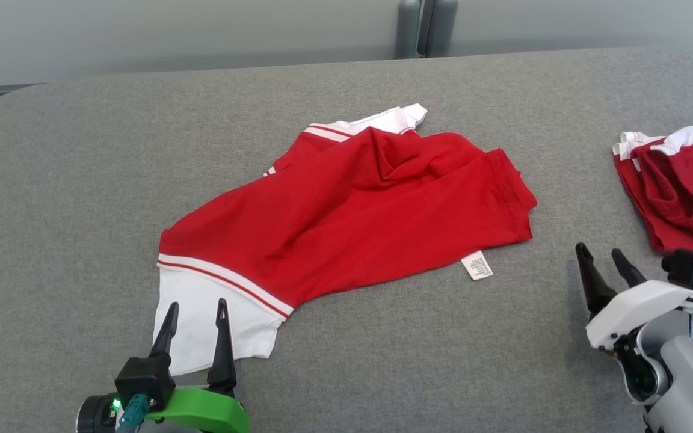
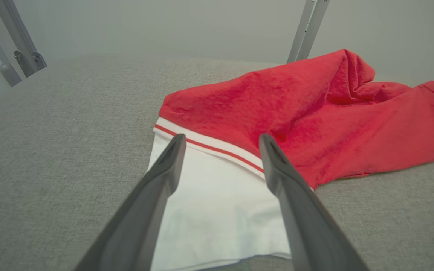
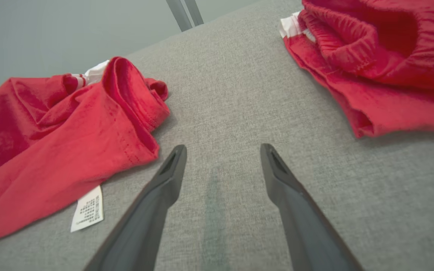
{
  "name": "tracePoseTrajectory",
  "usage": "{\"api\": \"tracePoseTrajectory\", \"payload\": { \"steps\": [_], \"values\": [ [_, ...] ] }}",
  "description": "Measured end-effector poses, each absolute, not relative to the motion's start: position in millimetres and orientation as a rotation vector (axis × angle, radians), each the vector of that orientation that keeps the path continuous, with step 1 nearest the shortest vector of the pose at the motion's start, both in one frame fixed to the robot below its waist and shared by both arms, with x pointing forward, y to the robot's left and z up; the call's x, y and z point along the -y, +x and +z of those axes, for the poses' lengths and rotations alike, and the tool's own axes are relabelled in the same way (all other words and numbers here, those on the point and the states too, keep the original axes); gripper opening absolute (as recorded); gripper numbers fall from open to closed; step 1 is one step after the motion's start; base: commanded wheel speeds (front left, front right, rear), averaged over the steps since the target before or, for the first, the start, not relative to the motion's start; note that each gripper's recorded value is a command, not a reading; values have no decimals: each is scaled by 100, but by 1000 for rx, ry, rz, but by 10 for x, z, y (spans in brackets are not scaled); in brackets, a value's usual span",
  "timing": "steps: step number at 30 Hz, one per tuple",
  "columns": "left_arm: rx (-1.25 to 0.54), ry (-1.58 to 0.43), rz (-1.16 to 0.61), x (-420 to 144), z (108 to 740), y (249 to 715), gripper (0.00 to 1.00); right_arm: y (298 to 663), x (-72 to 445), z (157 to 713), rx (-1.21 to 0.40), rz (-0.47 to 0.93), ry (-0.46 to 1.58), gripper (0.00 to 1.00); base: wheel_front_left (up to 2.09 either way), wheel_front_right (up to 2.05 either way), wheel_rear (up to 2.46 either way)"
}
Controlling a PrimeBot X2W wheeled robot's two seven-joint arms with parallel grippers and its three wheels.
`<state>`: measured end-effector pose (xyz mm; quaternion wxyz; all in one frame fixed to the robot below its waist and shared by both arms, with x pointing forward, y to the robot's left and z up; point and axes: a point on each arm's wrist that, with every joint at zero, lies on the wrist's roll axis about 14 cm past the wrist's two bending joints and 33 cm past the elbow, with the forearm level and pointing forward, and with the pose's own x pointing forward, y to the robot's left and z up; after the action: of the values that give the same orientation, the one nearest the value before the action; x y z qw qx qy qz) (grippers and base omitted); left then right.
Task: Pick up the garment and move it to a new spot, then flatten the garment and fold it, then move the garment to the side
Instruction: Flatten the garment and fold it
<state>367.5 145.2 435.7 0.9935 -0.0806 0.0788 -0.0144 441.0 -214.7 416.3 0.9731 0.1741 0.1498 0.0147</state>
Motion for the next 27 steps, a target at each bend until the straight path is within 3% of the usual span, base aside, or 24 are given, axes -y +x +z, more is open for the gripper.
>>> {"api": "tracePoseTrajectory", "payload": {
  "steps": [8,24,25,26,27],
  "values": [
    [-167,-158,-46,-1404,4331,3661,100,4204,1818,4088,-359,148,336,100,0,0,0],
    [-186,-143,54,-1728,4276,3527,100,4639,1384,3954,-443,230,291,100,0,0,0],
    [-188,-143,58,-1741,4269,3522,100,4658,1369,3945,-445,234,284,78,0,0,0],
    [-190,-143,62,-1750,4265,3520,100,4675,1356,3940,-446,237,280,42,0,0,0],
    [-190,-142,66,-1760,4263,3520,100,4691,1338,3943,-445,242,278,23,0,0,0]
  ]
}}
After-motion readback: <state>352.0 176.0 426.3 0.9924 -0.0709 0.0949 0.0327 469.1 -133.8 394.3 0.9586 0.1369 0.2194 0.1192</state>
